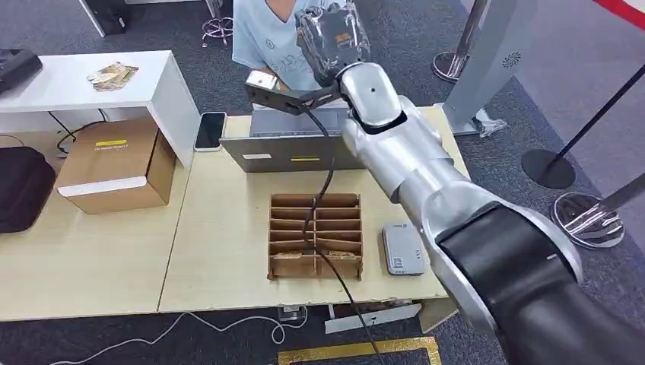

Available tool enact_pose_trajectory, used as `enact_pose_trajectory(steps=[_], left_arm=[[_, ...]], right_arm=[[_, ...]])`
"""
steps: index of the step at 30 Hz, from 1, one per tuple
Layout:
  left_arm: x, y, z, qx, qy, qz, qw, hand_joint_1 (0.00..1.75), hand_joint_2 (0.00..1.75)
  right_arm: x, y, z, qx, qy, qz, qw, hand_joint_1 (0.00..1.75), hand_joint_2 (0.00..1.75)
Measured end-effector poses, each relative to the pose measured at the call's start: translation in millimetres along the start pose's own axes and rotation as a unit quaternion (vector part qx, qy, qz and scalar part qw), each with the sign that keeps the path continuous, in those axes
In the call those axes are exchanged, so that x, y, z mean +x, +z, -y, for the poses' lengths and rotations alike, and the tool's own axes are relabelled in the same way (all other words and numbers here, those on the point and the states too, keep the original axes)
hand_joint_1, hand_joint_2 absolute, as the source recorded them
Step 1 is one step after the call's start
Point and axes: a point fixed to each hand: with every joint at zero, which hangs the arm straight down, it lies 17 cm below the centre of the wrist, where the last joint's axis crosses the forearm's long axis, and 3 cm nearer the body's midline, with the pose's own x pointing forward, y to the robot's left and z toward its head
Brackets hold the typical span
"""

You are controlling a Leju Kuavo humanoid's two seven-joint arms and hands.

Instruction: Pass the card to the sensor for recognition and then transmit it.

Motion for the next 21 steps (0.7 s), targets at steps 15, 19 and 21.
enact_pose_trajectory(steps=[15,19,21], left_arm=[[-3.2,0.5,2.0,0.001,0.031,-0.014,0.999,0.00,0.00],[-3.8,0.7,3.2,0.000,0.032,-0.015,0.999,0.00,0.00],[-5.3,1.0,4.1,-0.001,0.032,-0.020,0.999,0.00,0.00]], right_arm=[[0.0,8.3,26.0,-0.051,-0.405,0.043,0.912,1.75,1.75],[-28.9,33.9,10.2,-0.035,-0.548,0.037,0.835,1.75,1.75],[-51.3,48.4,2.5,-0.033,-0.590,0.028,0.806,1.75,1.75]])
